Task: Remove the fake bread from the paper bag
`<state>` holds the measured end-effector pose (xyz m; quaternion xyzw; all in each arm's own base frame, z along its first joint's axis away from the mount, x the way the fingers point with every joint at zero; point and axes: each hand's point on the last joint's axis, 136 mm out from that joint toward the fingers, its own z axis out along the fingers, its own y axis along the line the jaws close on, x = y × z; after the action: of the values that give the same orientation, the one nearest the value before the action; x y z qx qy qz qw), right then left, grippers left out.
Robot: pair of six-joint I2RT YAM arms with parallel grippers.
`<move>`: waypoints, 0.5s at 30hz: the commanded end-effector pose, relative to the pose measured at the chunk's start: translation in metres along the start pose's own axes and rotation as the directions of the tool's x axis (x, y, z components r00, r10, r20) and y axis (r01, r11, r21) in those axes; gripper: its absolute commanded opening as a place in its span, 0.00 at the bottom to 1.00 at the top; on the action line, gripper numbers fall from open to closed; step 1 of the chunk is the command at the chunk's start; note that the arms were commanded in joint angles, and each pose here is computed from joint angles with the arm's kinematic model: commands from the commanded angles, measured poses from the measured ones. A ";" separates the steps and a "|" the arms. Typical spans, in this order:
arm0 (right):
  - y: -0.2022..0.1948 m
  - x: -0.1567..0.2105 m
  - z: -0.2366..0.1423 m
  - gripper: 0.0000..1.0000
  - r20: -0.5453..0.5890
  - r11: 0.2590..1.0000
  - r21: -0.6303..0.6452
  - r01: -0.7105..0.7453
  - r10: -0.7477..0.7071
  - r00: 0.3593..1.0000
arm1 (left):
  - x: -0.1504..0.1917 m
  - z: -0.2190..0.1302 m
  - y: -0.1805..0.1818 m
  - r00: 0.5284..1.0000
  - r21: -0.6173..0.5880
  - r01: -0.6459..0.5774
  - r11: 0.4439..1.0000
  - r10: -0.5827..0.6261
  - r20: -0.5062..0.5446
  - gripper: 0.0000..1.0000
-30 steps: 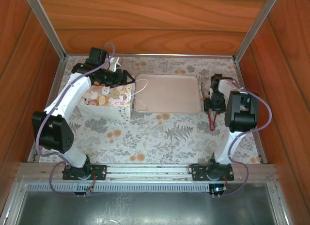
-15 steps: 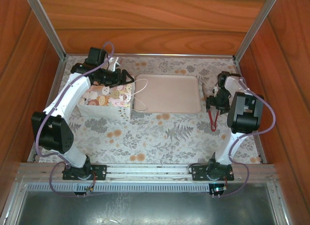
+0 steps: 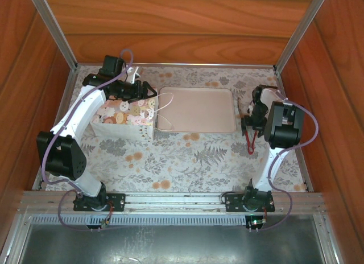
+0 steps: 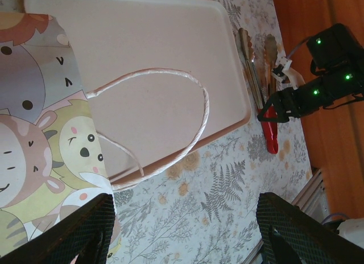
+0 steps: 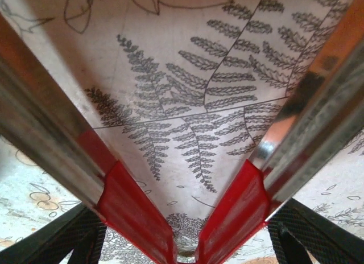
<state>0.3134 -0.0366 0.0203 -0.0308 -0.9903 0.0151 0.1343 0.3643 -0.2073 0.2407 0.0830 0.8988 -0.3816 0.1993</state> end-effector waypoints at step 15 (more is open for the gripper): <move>-0.002 -0.020 0.022 0.71 0.010 0.993 0.028 0.114 -0.115 0.993 | 0.000 -0.011 -0.002 1.000 -0.006 -0.017 1.000 0.017 0.019 0.70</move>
<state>0.3177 -0.0383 0.0122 0.0140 -0.9906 0.0131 0.1352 0.3639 -0.2062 0.2432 0.0829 0.8980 -0.3816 0.2026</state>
